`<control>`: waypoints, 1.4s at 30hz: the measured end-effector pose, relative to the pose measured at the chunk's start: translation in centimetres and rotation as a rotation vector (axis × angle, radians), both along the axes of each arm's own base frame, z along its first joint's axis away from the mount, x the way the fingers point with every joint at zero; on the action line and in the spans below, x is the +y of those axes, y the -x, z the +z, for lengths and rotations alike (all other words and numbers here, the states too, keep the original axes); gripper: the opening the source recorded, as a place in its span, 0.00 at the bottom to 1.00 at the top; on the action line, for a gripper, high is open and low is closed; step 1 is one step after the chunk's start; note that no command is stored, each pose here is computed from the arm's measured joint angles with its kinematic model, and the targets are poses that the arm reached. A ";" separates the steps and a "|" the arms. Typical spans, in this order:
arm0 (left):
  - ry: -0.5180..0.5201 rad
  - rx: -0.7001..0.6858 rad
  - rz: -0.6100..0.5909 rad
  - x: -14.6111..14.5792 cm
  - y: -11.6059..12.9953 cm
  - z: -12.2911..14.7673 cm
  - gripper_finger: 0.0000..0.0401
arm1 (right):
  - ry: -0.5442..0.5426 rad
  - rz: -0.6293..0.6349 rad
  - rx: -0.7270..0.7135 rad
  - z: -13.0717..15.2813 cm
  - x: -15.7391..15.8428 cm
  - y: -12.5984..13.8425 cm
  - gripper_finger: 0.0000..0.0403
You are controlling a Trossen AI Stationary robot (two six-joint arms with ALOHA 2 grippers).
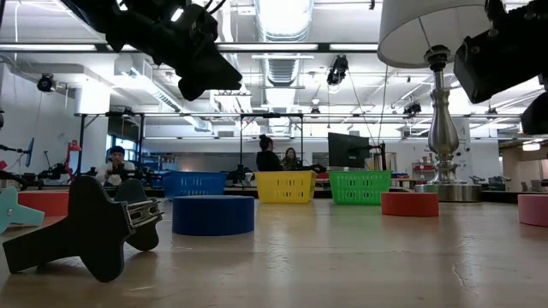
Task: Pick and place Stapler, Stapler remover, tape
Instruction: Put the light blue staple remover into the yellow bin
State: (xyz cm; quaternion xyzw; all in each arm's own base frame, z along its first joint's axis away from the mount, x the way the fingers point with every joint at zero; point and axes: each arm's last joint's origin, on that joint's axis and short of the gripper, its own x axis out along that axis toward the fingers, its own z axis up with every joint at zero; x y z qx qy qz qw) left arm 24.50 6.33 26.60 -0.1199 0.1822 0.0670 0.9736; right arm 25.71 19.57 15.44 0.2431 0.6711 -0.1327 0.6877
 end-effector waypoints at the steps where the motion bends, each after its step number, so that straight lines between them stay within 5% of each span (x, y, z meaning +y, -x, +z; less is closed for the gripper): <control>1: 0.000 0.000 0.000 0.0 0.0 0.0 0.31 | -0.001 0.004 -0.002 -0.2 0.0 0.1 0.37; 11: 0.002 0.000 0.001 0.0 0.0 0.0 0.31 | 0.018 0.136 -0.049 -1.2 -0.3 0.3 0.33; 20: 0.043 0.002 0.016 0.0 0.0 -0.1 0.31 | 0.025 0.280 -0.088 -0.9 -0.4 -0.1 0.10; 27: 0.058 0.002 -0.004 -0.6 -0.1 -0.1 0.31 | 0.070 0.457 -0.280 -0.3 -1.7 -2.8 0.09; 33: 0.059 0.004 -0.070 -2.3 -0.4 -0.1 0.31 | 0.208 0.678 -0.482 1.5 -4.1 -6.4 0.12; 42: 0.050 0.011 -0.218 -5.9 -0.7 -0.1 0.31 | 0.462 0.897 -0.560 4.7 -9.5 -10.4 0.11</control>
